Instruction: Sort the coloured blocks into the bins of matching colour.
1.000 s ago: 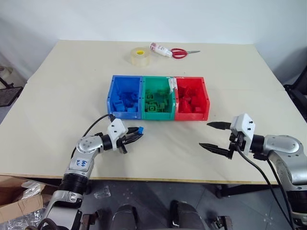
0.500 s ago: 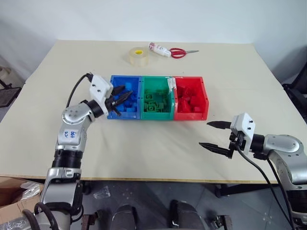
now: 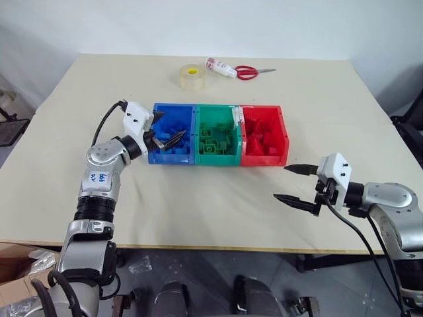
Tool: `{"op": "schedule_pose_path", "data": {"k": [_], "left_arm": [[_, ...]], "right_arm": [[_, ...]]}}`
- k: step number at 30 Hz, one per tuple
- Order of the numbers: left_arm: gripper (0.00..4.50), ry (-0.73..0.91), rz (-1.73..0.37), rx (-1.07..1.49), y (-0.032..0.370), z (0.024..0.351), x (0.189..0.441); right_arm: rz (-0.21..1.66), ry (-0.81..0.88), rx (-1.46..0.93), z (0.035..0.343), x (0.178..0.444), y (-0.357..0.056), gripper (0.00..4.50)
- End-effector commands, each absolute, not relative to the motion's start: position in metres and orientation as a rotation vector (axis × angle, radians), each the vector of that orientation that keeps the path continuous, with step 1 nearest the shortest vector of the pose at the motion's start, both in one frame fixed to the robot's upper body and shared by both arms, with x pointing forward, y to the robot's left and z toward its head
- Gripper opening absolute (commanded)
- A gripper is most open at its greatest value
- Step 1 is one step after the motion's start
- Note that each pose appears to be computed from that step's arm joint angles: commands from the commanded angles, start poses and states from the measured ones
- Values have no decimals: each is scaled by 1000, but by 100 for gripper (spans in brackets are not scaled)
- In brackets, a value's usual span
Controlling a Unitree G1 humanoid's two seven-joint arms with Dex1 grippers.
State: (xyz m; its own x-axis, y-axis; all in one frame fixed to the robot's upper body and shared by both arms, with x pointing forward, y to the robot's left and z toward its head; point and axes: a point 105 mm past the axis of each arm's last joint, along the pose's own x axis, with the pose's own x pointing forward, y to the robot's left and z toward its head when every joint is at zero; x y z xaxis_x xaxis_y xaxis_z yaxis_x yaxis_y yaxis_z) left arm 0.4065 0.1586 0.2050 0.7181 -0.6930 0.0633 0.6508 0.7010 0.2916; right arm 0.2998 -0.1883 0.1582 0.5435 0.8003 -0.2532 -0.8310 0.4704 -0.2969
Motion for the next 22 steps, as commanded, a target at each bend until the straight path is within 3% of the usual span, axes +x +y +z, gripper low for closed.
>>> {"op": "schedule_pose_path", "data": {"k": [1,5,12,22], "left_arm": [[447,-240,-850,273,161,223,385],[447,-226,-917,270,173,217,354],[447,-20,-931,228,212,175,303],[447,25,-810,225,253,157,283]], "right_arm": [[1012,52,-435,168,301,-187,450],[1022,61,-438,168,303,-190,450],[1047,92,-450,167,309,-204,450],[1064,72,-459,171,319,-212,450]]}}
